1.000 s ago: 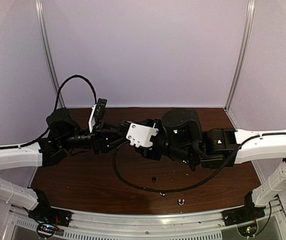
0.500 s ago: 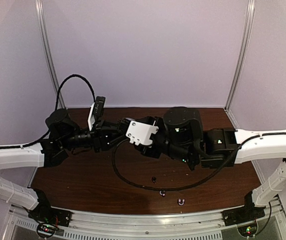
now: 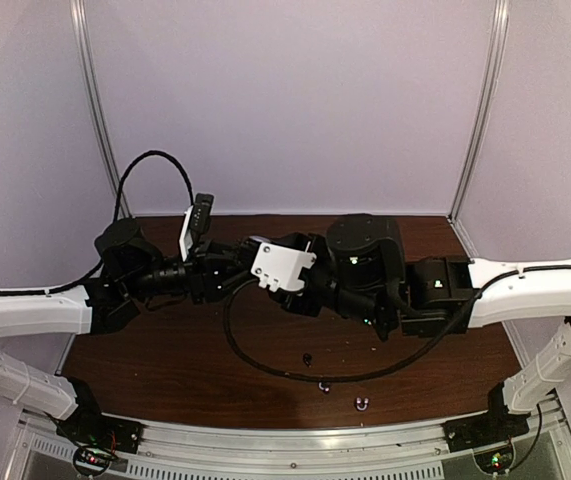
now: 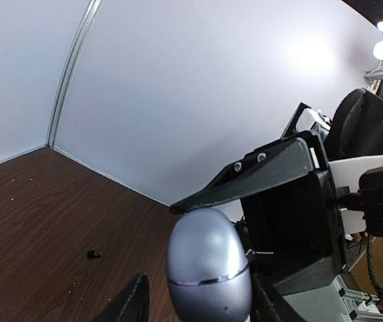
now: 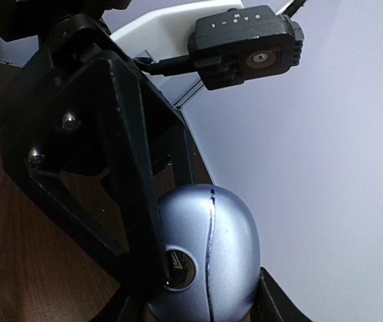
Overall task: Insert the wireless bluetooth earbuds into the charging case
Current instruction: Pass from the right arm to the left
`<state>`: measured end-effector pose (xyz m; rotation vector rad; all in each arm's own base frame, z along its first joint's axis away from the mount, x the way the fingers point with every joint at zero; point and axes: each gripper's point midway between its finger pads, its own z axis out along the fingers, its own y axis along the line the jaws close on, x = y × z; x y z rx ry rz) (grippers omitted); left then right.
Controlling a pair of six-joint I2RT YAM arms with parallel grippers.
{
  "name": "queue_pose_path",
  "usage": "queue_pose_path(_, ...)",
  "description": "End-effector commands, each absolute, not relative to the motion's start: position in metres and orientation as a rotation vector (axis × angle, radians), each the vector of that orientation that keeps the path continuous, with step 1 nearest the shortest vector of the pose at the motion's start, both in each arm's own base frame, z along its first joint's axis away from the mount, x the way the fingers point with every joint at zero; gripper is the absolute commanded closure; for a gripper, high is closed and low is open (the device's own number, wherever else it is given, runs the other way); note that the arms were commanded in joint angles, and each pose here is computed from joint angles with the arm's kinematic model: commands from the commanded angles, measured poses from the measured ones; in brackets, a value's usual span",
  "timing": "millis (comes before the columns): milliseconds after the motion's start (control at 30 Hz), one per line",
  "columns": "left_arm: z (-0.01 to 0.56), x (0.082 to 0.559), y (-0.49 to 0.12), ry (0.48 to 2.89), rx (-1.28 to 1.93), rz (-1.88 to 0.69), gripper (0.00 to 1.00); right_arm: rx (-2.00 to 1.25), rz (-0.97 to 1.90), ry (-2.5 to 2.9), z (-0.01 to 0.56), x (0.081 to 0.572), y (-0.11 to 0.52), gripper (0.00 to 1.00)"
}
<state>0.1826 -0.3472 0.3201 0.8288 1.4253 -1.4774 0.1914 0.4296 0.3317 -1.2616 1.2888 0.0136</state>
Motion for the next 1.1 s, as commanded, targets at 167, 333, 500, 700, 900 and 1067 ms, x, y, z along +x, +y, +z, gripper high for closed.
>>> queue_pose_path(167, 0.342, 0.183, -0.34, 1.348, 0.779, -1.454, 0.45, -1.215, 0.007, 1.295, 0.336, 0.193, 0.426, 0.77)
queue_pose_path(333, 0.338, 0.182, -0.34, 1.358, 0.788, -1.456, 0.48, -1.204, 0.005, 1.301, 0.335, 0.194, 0.424, 0.77)
queue_pose_path(500, 0.335, 0.18, -0.343, 1.358, 0.811, -1.472, 0.53, -1.198, -0.003, 1.304, 0.333, 0.195, 0.423, 0.77)
queue_pose_path(700, 0.334, 0.175, -0.349, 1.352, 0.844, -1.502, 0.53, -1.2, 0.002, 1.297, 0.334, 0.195, 0.424, 0.77)
queue_pose_path(900, 0.333, 0.172, -0.356, 1.353, 0.866, -1.516, 0.52, -1.203, -0.003, 1.298, 0.333, 0.195, 0.423, 0.77)
queue_pose_path(1067, 0.336, 0.173, -0.355, 1.344, 0.856, -1.513, 0.54, -1.208, 0.003, 1.294, 0.333, 0.194, 0.424, 0.77)
